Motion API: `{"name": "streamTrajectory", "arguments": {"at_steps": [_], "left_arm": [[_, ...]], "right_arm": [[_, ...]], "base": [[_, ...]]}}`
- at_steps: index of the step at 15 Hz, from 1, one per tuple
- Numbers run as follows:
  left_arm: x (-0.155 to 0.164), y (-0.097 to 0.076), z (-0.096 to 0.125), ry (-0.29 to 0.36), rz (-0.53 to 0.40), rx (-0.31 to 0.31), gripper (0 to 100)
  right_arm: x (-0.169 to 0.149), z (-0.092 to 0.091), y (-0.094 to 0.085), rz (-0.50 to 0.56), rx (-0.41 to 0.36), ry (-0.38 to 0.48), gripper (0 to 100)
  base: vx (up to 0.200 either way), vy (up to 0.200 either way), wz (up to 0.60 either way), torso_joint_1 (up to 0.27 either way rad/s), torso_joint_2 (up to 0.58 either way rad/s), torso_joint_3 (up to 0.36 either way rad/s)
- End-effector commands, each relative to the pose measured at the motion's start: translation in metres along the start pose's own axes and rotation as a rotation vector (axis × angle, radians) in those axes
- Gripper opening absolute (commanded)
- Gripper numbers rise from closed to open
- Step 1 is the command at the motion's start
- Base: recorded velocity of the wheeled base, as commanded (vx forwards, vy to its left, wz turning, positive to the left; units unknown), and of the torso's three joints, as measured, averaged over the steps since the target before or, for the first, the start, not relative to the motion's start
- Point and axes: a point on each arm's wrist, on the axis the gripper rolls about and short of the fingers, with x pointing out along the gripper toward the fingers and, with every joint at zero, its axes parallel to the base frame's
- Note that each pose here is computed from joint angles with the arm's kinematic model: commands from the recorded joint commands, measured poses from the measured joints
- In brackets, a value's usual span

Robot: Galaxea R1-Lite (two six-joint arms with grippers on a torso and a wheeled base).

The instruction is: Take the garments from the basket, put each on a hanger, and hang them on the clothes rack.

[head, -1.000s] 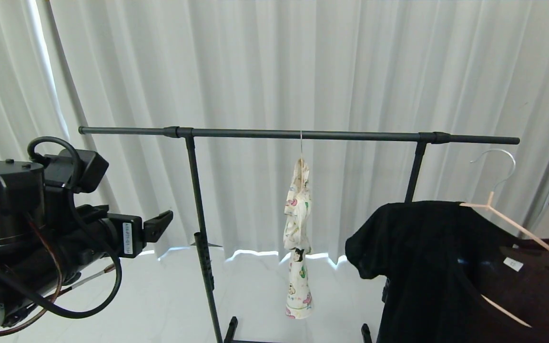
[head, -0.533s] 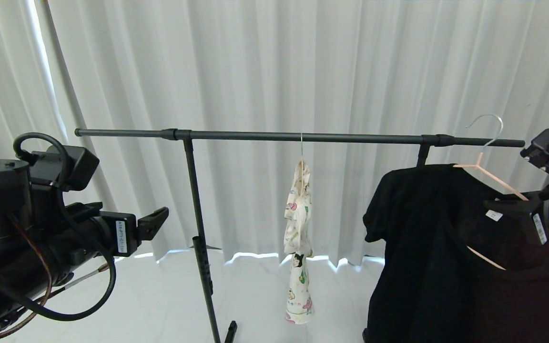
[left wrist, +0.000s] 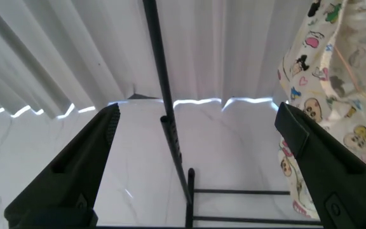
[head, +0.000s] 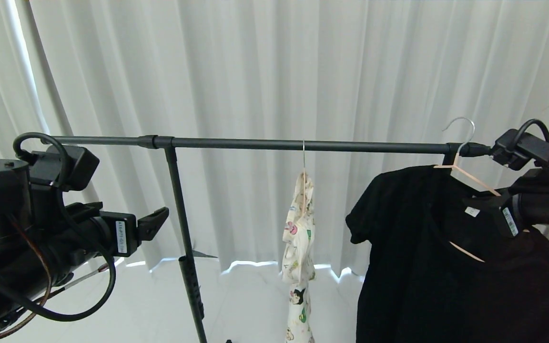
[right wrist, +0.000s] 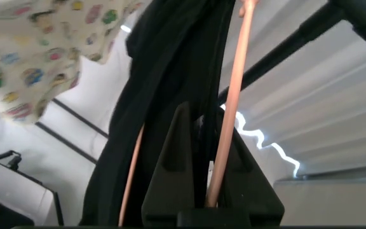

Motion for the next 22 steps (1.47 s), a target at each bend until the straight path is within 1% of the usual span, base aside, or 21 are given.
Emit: {"name": "streamTrajectory", "arguments": {"at_steps": [1, 2, 6, 9, 14, 16, 17, 20, 22], "left_arm": [[0.0, 0.0, 0.001, -0.002, -0.002, 0.005, 100], [0.0, -0.001, 0.001, -0.003, -0.006, 0.017, 100], [-0.001, -0.007, 0.001, -0.005, -0.03, 0.03, 100], [-0.002, -0.009, 0.001, -0.008, -0.042, 0.032, 100], [-0.002, -0.009, 0.0, -0.007, -0.045, 0.033, 100], [-0.001, -0.01, -0.001, -0.001, -0.045, 0.035, 100], [0.0, -0.01, -0.001, 0.002, -0.045, 0.036, 100], [0.0, -0.01, -0.003, 0.009, -0.045, 0.038, 100], [0.0, -0.01, -0.004, 0.01, -0.045, 0.039, 100]], "right_arm": [[0.009, -0.004, 0.001, 0.014, 0.002, 0.029, 0], [0.01, -0.005, 0.001, 0.014, 0.004, 0.036, 0], [0.012, -0.008, 0.003, 0.021, 0.005, 0.05, 0], [0.016, -0.011, 0.003, 0.027, 0.007, 0.063, 0], [0.032, -0.015, 0.005, 0.048, 0.007, 0.096, 0], [0.047, -0.018, 0.004, 0.035, 0.005, 0.114, 0], [0.05, -0.018, 0.006, 0.025, -0.001, 0.121, 0], [0.052, -0.025, 0.016, 0.052, -0.011, 0.148, 0], [0.053, -0.025, 0.017, 0.053, -0.012, 0.142, 0]], "base": [[0.2, 0.0, 0.0, 0.002, 0.0, 0.002], [0.2, 0.0, 0.0, -0.002, 0.0, -0.002], [0.2, 0.0, 0.0, 0.004, 0.0, 0.002], [0.0, 0.0, 0.0, 0.0, 0.0, 0.0], [0.0, 0.0, 0.0, 0.0, 0.0, 0.0], [0.0, 0.0, 0.0, 0.0, 0.0, 0.0], [0.0, 0.0, 0.0, 0.0, 0.0, 0.0], [0.0, 0.0, 0.0, 0.0, 0.0, 0.0], [0.0, 0.0, 0.0, 0.0, 0.0, 0.0]]}}
